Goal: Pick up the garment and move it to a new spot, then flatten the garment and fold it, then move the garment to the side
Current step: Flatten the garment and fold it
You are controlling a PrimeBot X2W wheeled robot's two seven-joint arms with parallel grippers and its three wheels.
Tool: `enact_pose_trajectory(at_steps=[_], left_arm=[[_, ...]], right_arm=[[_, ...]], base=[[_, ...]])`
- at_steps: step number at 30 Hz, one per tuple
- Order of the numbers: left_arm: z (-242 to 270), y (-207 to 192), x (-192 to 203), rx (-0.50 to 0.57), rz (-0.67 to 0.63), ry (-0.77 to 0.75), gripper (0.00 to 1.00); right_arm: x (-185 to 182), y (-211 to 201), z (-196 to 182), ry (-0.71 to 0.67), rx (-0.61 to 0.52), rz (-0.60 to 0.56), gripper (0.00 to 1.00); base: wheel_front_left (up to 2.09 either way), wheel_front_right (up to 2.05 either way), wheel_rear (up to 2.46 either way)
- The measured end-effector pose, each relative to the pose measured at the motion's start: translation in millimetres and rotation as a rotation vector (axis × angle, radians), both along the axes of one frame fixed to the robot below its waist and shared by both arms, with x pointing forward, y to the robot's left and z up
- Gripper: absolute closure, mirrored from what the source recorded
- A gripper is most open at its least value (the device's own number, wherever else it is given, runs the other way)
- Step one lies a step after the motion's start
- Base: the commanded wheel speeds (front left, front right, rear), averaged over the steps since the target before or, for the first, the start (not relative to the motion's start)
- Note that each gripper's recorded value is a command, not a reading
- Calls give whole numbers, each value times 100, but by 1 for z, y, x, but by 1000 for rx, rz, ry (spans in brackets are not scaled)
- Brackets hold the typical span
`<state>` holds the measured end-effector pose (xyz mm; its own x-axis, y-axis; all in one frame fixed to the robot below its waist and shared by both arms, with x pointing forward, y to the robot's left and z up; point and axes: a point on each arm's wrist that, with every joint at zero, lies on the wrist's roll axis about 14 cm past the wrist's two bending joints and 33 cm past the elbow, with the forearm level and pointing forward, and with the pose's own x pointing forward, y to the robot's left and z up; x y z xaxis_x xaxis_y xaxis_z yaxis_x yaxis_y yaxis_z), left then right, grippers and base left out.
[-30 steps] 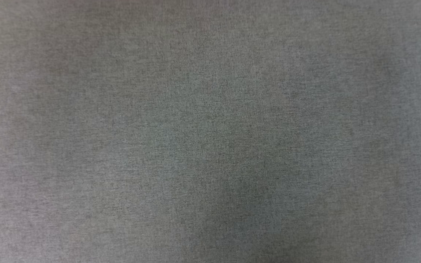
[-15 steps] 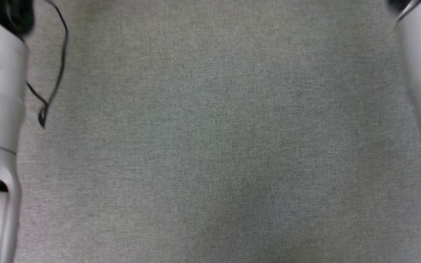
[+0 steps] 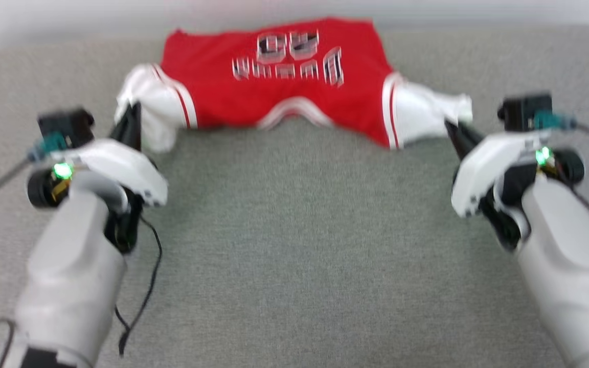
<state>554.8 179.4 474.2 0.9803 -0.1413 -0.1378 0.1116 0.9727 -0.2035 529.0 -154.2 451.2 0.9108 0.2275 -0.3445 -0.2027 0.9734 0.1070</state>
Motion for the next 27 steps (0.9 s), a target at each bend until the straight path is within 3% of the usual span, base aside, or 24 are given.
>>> enact_pose_trajectory(at_steps=[13,20,27], left_arm=[[-5,8,-143,-36,58,23,100],[-21,17,-207,14,69,154,100],[-33,15,-244,10,85,257,100]], right_arm=[[-148,-28,4,64,21,-21,100],[-232,-25,-19,243,37,-68,100],[-285,-14,-48,430,70,-103,100]], base=[[0,0,0],[0,0,0],[0,0,0]])
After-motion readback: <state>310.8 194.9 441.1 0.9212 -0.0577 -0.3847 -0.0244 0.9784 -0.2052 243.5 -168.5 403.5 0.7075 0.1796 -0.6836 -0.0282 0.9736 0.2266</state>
